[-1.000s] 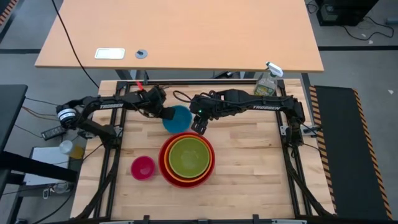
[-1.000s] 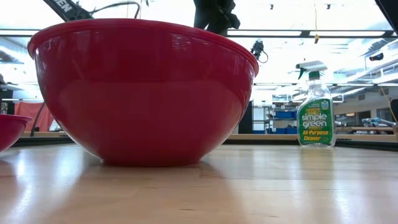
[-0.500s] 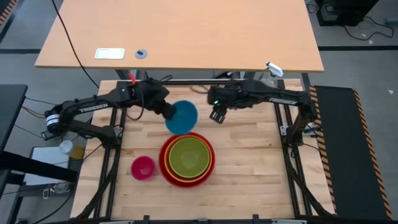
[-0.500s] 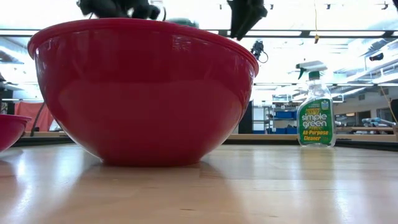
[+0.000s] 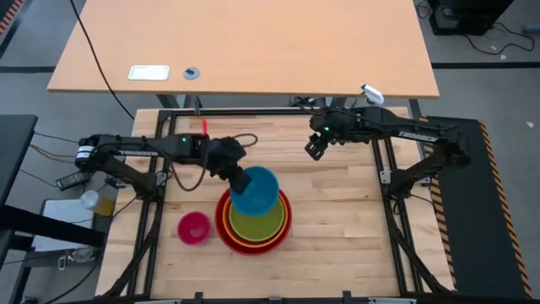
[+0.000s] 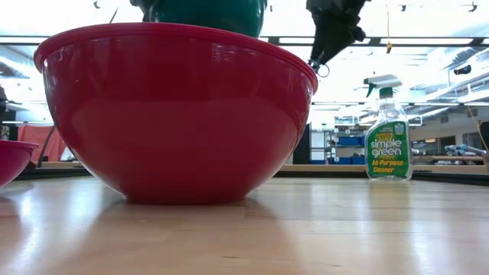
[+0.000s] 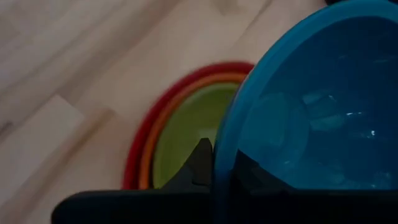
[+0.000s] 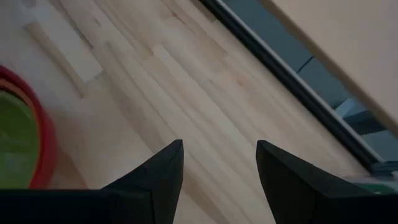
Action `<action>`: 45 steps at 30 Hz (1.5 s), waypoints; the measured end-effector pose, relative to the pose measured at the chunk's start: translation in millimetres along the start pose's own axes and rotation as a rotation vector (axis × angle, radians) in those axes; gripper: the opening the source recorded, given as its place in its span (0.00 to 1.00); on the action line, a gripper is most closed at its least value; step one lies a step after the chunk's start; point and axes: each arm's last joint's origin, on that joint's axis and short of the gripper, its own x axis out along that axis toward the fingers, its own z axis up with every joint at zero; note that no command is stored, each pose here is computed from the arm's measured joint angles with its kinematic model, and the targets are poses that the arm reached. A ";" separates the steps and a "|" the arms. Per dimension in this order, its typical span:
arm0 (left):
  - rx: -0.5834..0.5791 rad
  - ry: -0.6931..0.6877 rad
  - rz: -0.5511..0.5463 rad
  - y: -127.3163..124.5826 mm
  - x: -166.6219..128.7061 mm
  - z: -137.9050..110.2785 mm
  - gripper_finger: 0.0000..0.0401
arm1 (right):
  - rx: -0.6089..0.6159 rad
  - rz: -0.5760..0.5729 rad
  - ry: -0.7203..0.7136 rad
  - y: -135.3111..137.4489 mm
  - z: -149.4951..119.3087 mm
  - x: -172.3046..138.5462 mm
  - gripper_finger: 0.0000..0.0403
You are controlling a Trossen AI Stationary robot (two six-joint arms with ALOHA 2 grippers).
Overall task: Nest bowls inside each other
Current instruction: Stack the blue bowl on top of the green bowl
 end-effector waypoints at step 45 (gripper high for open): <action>-0.085 0.117 0.216 -38.0 71.7 -60.6 0.50 | -0.133 0.197 -0.150 5.3 5.3 -2.9 0.52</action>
